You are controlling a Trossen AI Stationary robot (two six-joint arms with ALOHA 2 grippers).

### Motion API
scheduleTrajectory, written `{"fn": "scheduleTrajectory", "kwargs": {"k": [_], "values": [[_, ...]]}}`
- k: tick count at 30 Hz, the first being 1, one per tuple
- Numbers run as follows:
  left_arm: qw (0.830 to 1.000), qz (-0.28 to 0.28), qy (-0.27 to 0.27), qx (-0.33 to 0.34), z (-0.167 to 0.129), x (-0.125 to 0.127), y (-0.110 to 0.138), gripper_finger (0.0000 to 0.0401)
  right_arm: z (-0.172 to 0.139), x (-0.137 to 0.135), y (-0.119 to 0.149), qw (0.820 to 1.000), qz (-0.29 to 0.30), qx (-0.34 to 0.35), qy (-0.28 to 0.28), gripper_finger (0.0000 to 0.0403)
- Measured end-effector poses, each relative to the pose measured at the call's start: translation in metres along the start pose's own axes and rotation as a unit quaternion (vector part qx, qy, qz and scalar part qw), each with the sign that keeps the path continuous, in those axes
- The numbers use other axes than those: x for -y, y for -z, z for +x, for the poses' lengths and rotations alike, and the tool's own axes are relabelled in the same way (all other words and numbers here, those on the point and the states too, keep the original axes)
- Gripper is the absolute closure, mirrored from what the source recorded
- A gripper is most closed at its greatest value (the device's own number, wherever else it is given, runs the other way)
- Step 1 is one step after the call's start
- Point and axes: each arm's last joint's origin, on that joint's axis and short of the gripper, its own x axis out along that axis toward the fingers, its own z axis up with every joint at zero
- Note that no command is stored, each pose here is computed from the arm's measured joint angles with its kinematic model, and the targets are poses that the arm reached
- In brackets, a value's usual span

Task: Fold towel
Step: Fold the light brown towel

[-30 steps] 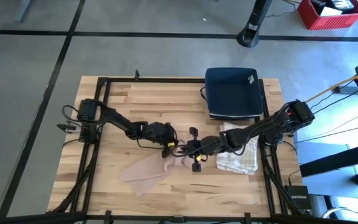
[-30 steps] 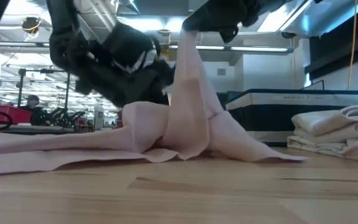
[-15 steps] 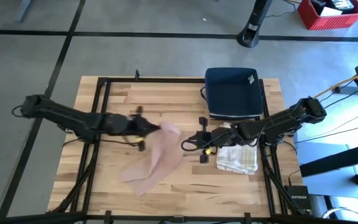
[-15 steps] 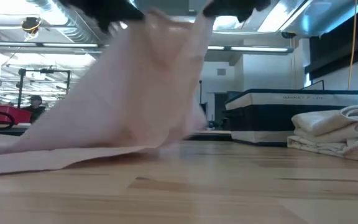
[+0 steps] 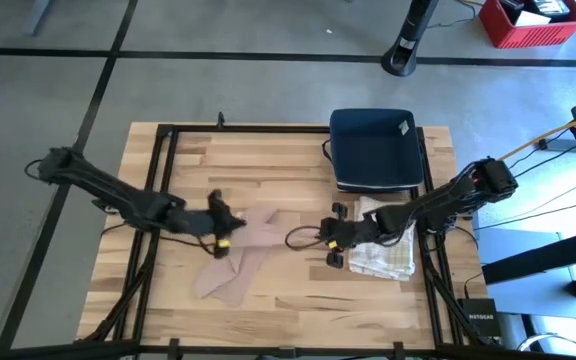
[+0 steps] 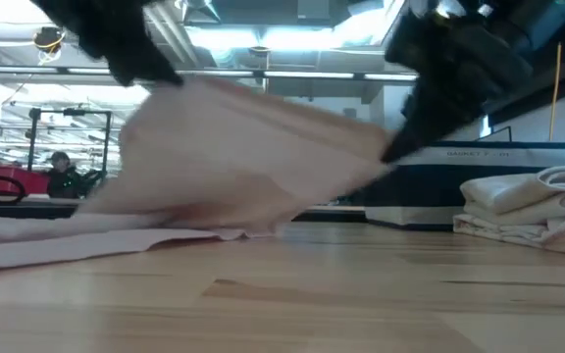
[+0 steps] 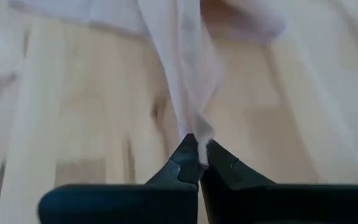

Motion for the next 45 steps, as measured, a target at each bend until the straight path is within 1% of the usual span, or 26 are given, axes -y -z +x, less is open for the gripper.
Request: {"fn": "scheduleTrajectory", "kwargs": {"k": [3,7,9,10,13,14,17,19,21,24,26,27,29,31,32,33,35,38,41,45], "values": [[0.999,0.020,0.025,-0.037,0.026,0.016,0.012,0.0401,0.005,-0.003,0.014,1.000,0.002,-0.011,-0.002,0.0398],[0.996,0.047,0.052,-0.059,0.054,0.032,0.026,0.0401,0.004,-0.007,0.017,1.000,-0.004,-0.002,0.007,0.0398],[0.992,0.069,0.070,-0.076,0.064,0.039,0.036,0.0401,0.003,-0.010,0.020,1.000,-0.011,-0.001,0.014,0.0398],[0.989,0.081,0.087,-0.091,0.068,0.044,0.042,0.0401,0.003,-0.011,0.021,1.000,-0.014,-0.002,0.013,0.0398],[0.975,0.088,0.157,-0.129,0.079,0.058,0.057,0.0401,0.002,-0.015,0.023,1.000,-0.019,0.000,0.007,0.0398],[0.973,0.084,0.170,-0.133,0.082,0.061,0.060,0.0401,0.001,-0.016,0.023,1.000,-0.020,0.001,0.006,0.0398],[0.971,0.083,0.168,-0.152,0.087,0.064,0.067,0.0399,0.001,-0.017,0.021,1.000,-0.019,0.008,0.003,0.0398],[0.969,0.086,0.171,-0.155,0.088,0.065,0.063,0.0389,0.001,-0.016,0.022,1.000,-0.020,0.006,0.008,0.0398],[0.965,0.100,0.173,-0.167,0.085,0.065,0.053,0.0369,0.001,-0.016,0.023,1.000,-0.022,0.000,0.010,0.0398],[0.959,0.143,0.171,-0.174,0.072,0.064,0.024,0.0331,0.001,-0.016,0.023,1.000,-0.020,0.005,0.012,0.0398],[0.955,0.175,0.156,-0.182,0.062,0.058,0.006,0.0306,0.001,-0.016,0.022,1.000,-0.018,0.009,0.015,0.0398],[0.954,0.193,0.139,-0.184,0.058,0.054,-0.002,0.0295,0.001,-0.016,0.021,1.000,-0.017,0.014,0.019,0.0398],[0.956,0.222,0.087,-0.172,0.051,0.043,-0.018,0.0278,0.001,-0.016,0.019,0.999,-0.013,0.028,0.028,0.0398],[0.954,0.260,0.017,-0.149,0.048,0.030,-0.030,0.0266,0.001,-0.016,0.018,0.999,-0.013,0.035,0.031,0.0398],[0.948,0.285,-0.014,-0.143,0.048,0.023,-0.033,0.0263,0.001,-0.016,0.018,0.999,-0.014,0.036,0.031,0.0398],[0.938,0.313,-0.039,-0.145,0.050,0.016,-0.035,0.0262,0.001,-0.016,0.018,0.999,-0.018,0.036,0.031,0.0398],[0.915,0.365,-0.061,-0.163,0.057,0.000,-0.034,0.0262,0.001,-0.016,0.018,0.999,-0.026,0.035,0.032,0.0398],[0.888,0.414,-0.066,-0.190,0.073,-0.024,-0.027,0.0266,0.001,-0.016,0.018,0.998,-0.027,0.036,0.032,0.0398],[0.862,0.453,-0.061,-0.219,0.088,-0.043,-0.013,0.0271,0.001,-0.016,0.017,0.998,-0.027,0.037,0.035,0.0398],[0.828,0.509,-0.025,-0.233,0.103,-0.052,0.002,0.0273,0.001,-0.015,0.017,0.998,-0.028,0.040,0.042,0.0398]]}}
